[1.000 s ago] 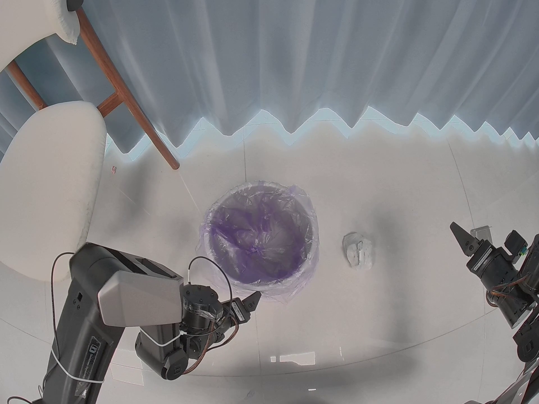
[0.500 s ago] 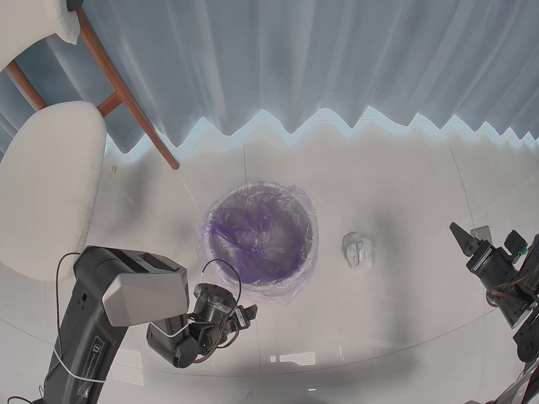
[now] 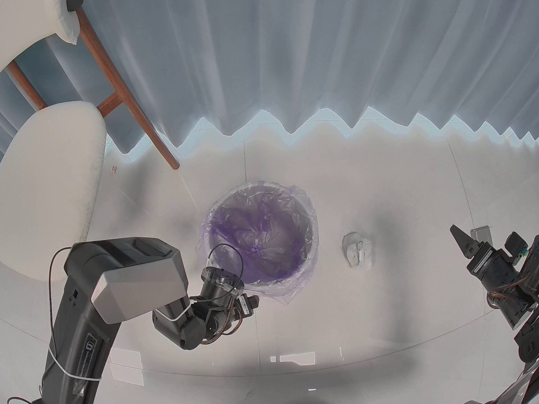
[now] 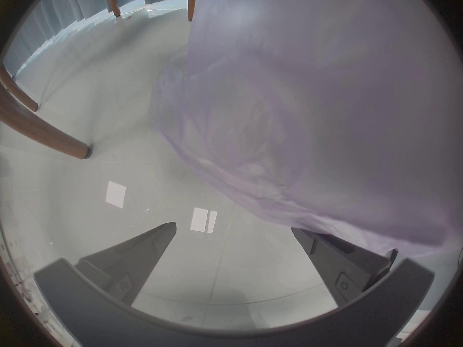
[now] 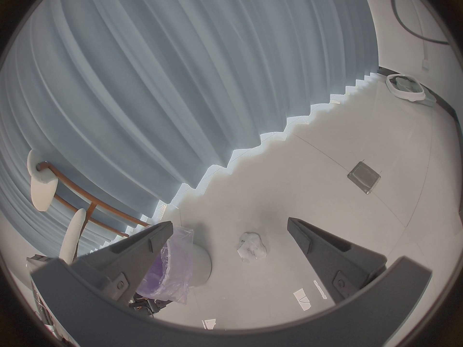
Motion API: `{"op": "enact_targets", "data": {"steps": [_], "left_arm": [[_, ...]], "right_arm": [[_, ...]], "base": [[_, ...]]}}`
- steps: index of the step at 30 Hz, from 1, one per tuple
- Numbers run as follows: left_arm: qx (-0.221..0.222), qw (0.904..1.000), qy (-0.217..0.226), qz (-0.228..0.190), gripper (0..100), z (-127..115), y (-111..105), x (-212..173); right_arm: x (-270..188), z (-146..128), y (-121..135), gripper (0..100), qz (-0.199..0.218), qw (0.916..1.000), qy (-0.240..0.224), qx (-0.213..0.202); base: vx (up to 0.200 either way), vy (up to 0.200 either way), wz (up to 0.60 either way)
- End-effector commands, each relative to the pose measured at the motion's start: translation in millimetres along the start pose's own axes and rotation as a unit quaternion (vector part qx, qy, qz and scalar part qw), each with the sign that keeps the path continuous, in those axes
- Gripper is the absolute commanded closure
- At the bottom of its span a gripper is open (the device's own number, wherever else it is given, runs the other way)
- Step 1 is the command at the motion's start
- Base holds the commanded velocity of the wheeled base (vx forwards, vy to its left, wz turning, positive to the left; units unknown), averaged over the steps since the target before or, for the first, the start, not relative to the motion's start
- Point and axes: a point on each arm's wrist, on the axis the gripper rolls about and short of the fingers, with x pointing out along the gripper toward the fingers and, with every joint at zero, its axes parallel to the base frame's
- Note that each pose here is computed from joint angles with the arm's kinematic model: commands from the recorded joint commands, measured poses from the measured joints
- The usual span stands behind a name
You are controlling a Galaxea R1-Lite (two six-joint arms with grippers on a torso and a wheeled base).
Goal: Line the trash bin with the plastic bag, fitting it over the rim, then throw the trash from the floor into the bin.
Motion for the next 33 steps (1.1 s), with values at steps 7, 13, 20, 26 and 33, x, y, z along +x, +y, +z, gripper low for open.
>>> {"op": "enact_targets", "data": {"steps": [7,13,20,26,33], "left_arm": [[-0.066,0.9724,-0.134,-0.180,0,5,-5,-140],[-0.160,0.9329,-0.158,-0.281,0,24,-13,-232],[-0.146,0.9160,-0.126,-0.352,0,-3,8,-306],[-0.188,0.8906,-0.227,-0.346,0,26,32,-331],[-0.201,0.8346,-0.304,-0.413,0,53,39,-367]], "right_arm": [[-7,-4,-3,0,-0.014,0.9995,0.025,0.012],[-6,-7,-4,0,-0.016,0.9991,0.036,0.014],[-7,-13,-6,0,-0.016,0.9972,0.071,0.013],[-7,-30,-9,0,-0.022,0.9874,0.156,0.008],[-2,-47,-8,0,0.013,0.9736,0.228,0.010]], "base": [[0.000,0.000,0.00],[0.000,0.000,0.00],[0.000,0.000,0.00],[0.000,0.000,0.00],[0.000,0.000,0.00]]}}
